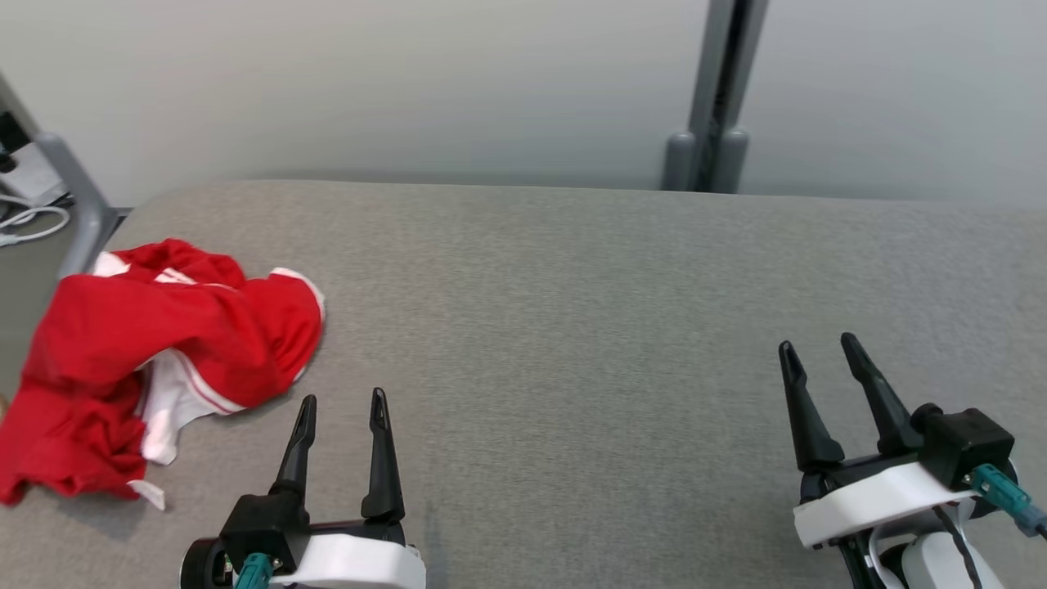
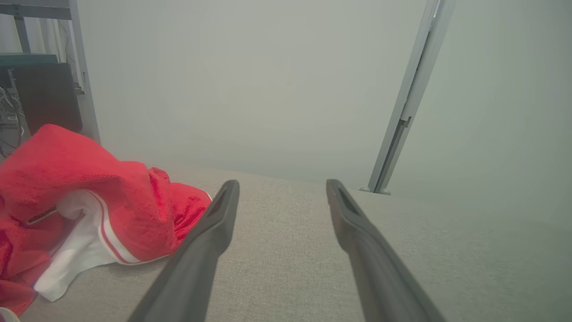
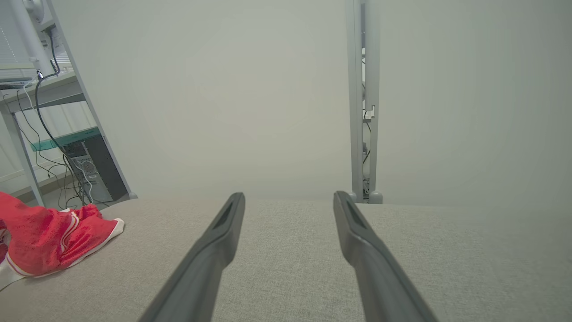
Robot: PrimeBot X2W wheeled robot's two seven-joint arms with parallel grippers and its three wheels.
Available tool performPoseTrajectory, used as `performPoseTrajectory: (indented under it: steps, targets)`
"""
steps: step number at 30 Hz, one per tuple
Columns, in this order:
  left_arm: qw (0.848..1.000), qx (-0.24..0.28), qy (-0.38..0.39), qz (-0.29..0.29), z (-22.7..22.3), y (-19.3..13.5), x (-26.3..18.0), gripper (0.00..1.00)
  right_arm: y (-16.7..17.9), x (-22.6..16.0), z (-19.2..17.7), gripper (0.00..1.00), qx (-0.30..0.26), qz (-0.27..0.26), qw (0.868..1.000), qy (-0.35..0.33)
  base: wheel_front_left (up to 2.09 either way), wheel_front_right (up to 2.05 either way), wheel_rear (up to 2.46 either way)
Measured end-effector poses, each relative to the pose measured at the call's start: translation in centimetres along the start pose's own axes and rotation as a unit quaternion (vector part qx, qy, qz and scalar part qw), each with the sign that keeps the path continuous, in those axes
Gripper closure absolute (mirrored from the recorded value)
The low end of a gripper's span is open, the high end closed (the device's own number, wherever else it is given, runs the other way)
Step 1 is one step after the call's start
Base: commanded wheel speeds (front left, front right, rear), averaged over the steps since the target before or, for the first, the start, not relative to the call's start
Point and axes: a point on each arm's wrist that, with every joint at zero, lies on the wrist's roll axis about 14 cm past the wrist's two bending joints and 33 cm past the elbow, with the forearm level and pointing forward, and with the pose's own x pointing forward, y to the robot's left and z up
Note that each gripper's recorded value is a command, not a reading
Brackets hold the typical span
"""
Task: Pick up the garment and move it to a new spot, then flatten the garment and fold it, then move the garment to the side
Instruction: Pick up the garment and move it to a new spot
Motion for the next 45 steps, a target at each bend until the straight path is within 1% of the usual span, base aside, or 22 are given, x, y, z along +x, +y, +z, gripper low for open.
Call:
performPoseTrajectory:
  steps: [5, 10, 15, 16, 17, 18, 20, 23, 29, 32, 37, 45]
  targets:
    - [0.999, 0.003, -0.008, 0.039, 0.6, 2.7, -1.5, 0.00, 3.5, 0.8, -1.0, 0.00, 0.008, 0.054, 0.998, 0.013, 0.00, 0.00, 0.00]
    - [0.996, 0.007, -0.020, 0.087, 1.4, 5.9, -3.4, 0.00, 7.3, 1.4, -2.0, 0.00, 0.016, 0.109, 0.994, 0.026, 0.00, 0.00, 0.00]
    - [0.990, 0.011, -0.031, 0.136, 2.1, 8.9, -5.5, 0.00, 11.2, 2.1, -2.6, 0.00, 0.023, 0.164, 0.986, 0.035, 0.00, 0.00, 0.00]
    - [0.990, 0.011, -0.031, 0.136, 2.1, 8.9, -5.5, 0.00, 11.2, 2.1, -2.6, 0.00, 0.023, 0.164, 0.986, 0.035, 0.00, 0.00, 0.00]
    - [0.987, 0.013, -0.035, 0.155, 2.4, 10.1, -6.4, 0.00, 12.7, 2.1, -3.1, 0.00, 0.026, 0.184, 0.982, 0.042, 0.00, 0.00, 0.00]
    - [0.987, 0.013, -0.035, 0.155, 2.4, 10.1, -6.4, 0.00, 12.7, 2.1, -3.1, 0.00, 0.026, 0.184, 0.982, 0.042, 0.00, 0.00, 0.00]
    - [0.983, 0.015, -0.043, 0.177, 2.9, 11.3, -7.4, 0.00, 14.2, 2.0, -3.6, 0.00, 0.028, 0.205, 0.977, 0.049, 0.00, 0.00, 0.00]
    - [0.978, 0.016, -0.054, 0.200, 3.6, 12.3, -8.3, 0.00, 16.0, 2.3, -3.9, 0.00, 0.029, 0.235, 0.970, 0.052, 0.00, 0.00, 0.00]
    - [0.972, 0.020, -0.049, 0.229, 3.6, 13.4, -9.2, 0.00, 18.1, 2.7, -4.4, 0.00, 0.039, 0.269, 0.960, 0.060, 0.00, 0.00, 0.00]
    - [0.970, 0.022, -0.052, 0.237, 3.8, 13.6, -9.3, 0.00, 18.5, 2.7, -4.8, 0.00, 0.042, 0.277, 0.958, 0.065, 0.00, 0.00, 0.00]
    - [0.969, 0.023, -0.055, 0.238, 4.0, 13.7, -9.3, 0.00, 18.8, 2.7, -4.8, 0.00, 0.040, 0.282, 0.956, 0.066, 0.00, 0.00, 0.00]
    - [0.970, 0.021, -0.059, 0.236, 4.2, 13.7, -9.3, 0.00, 18.3, 2.7, -4.4, 0.00, 0.038, 0.275, 0.959, 0.062, 0.00, 0.00, 0.00]
